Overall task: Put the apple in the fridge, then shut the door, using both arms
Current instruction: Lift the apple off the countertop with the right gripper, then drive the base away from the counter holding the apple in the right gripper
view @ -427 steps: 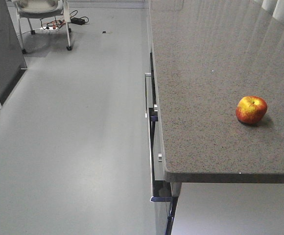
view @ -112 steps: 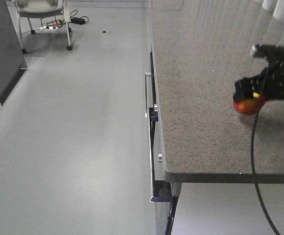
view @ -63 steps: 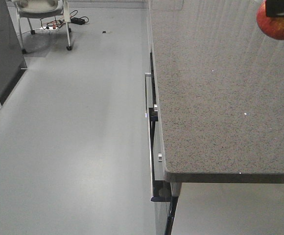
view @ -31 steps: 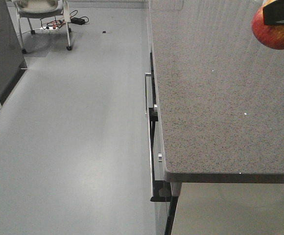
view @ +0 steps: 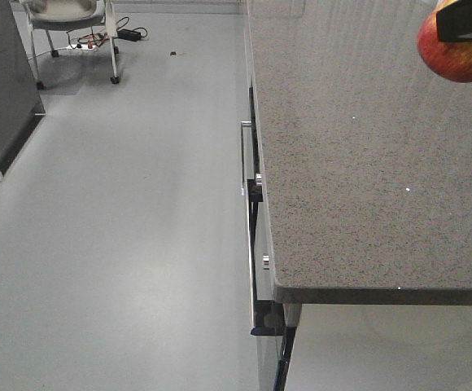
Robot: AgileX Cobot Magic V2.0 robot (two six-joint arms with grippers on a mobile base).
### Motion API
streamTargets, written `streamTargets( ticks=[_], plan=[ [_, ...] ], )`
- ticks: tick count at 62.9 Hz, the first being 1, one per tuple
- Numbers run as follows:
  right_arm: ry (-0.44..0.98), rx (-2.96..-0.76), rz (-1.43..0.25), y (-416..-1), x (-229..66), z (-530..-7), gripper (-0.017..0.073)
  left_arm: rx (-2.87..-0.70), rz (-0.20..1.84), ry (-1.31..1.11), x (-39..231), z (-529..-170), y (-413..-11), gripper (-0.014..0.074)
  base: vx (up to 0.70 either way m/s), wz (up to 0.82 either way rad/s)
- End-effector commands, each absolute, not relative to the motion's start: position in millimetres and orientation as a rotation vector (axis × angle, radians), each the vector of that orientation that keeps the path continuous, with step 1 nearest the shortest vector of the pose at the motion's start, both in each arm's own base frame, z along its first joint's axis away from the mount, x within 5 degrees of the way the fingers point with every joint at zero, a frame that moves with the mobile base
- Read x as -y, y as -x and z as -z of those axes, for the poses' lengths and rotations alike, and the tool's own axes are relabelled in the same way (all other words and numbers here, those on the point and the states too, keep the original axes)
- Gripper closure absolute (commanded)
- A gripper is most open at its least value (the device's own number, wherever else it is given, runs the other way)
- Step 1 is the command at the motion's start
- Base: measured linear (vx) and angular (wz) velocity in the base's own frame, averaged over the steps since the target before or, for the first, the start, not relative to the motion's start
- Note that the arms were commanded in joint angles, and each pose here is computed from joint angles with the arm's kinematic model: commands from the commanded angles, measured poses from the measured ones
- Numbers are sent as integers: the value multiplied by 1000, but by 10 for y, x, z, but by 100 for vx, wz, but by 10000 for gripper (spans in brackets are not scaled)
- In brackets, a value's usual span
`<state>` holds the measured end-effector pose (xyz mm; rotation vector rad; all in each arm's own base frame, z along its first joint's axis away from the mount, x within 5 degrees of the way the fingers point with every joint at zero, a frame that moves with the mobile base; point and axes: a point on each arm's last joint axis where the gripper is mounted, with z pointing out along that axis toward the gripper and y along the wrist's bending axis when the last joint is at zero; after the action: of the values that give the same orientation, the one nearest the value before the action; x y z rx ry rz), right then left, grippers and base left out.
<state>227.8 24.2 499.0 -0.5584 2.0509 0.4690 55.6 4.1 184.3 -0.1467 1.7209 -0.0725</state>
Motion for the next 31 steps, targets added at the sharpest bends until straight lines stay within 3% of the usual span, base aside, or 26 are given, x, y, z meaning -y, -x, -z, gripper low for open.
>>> streamTargets(
  ticks=[1, 31],
  plan=[
    [574, -1976, -493, -2146, -287, -5146, 566, -1668, 97, 125, -21, -1818, -563, 600, 0, 0],
    [574, -1972, -500, -2144, -292, -5149, 566, -1668, 97, 125, -21, -1818, -563, 600, 0, 1]
  ],
)
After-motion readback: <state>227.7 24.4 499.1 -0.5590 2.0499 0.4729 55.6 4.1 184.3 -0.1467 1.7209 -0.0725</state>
